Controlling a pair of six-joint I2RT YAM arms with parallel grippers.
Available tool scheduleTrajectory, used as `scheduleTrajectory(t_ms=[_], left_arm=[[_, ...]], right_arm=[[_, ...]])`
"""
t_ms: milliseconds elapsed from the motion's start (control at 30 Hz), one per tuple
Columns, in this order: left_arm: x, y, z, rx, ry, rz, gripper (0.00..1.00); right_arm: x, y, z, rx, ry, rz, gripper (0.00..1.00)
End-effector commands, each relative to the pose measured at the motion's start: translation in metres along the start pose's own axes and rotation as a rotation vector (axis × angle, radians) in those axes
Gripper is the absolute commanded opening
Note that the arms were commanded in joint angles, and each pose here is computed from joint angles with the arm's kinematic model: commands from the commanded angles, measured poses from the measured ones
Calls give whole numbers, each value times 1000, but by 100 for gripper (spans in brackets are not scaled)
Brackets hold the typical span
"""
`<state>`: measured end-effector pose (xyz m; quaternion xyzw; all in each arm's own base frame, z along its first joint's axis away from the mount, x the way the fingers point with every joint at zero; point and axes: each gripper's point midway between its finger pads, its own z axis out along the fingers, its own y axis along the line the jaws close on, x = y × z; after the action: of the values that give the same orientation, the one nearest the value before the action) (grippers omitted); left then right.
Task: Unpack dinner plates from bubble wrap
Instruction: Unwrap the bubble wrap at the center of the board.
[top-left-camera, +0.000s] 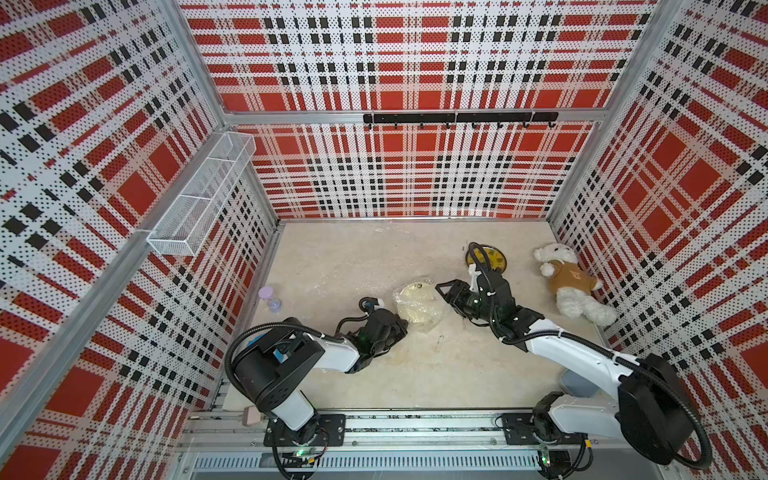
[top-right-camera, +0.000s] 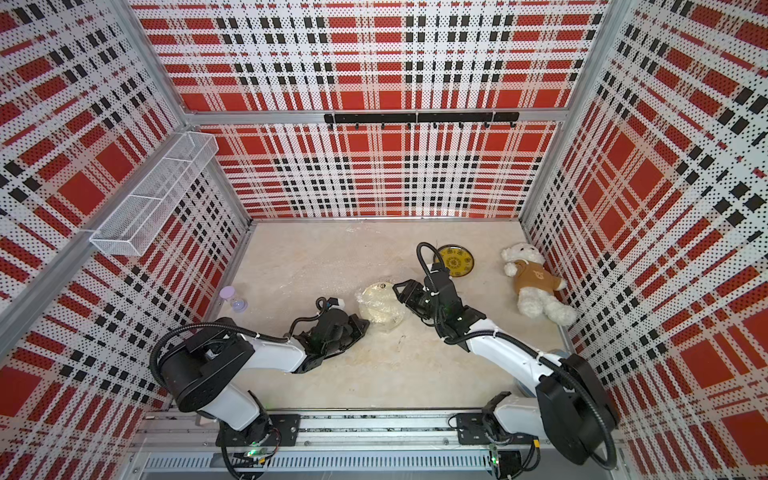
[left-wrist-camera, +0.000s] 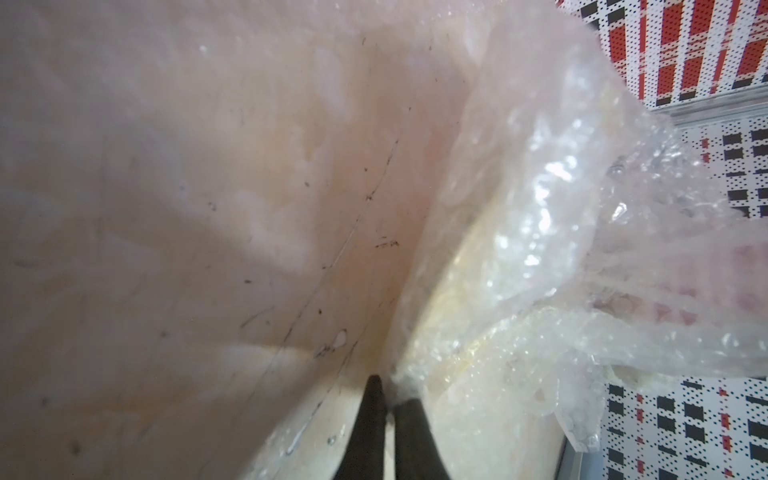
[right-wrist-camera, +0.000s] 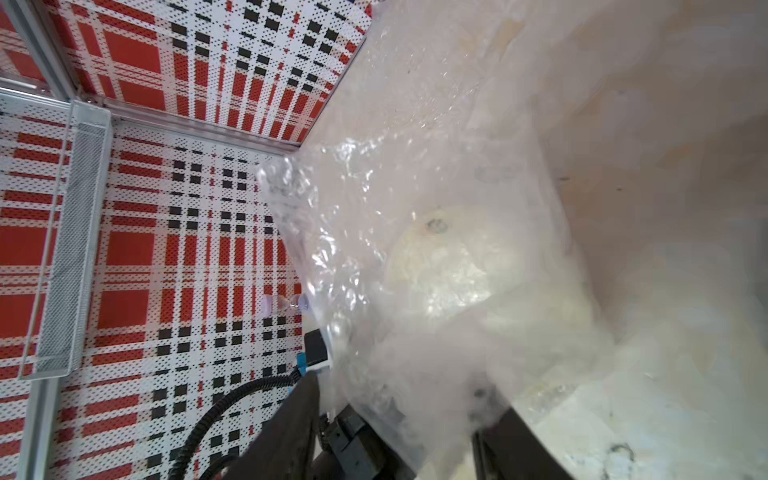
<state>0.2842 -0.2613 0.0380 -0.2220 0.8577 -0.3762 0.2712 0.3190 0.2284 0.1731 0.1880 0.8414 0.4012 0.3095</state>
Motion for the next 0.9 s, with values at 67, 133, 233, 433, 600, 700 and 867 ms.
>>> scheduleTrajectory(t_ms=[67,133,233,433,600,700,867], left_arm=[[-6,-22,-2,53,5,-75,10],[-5,-25,-2,59,8,-75,12],[-5,-23,-1,54,10,-79,18],[-7,-23,-4,56,-1,-79,29],[-10,-27,-11,68,-7,-59,43],[-14,-33,-21,53,-10,-11,53],[-31,-41,-41,-14,-17,104,73]], right_arm=[[-26,-30,-15,157,-41,-63,64],[-33,-35,-17,172,-47,-75,65],[-44,-41,-24,234,-67,-122,67],[-67,-33,-39,277,-98,-208,69],[-81,-1,-43,237,-85,-350,70],[-75,11,-32,198,-7,-385,70],[-58,5,-16,248,86,-429,71]])
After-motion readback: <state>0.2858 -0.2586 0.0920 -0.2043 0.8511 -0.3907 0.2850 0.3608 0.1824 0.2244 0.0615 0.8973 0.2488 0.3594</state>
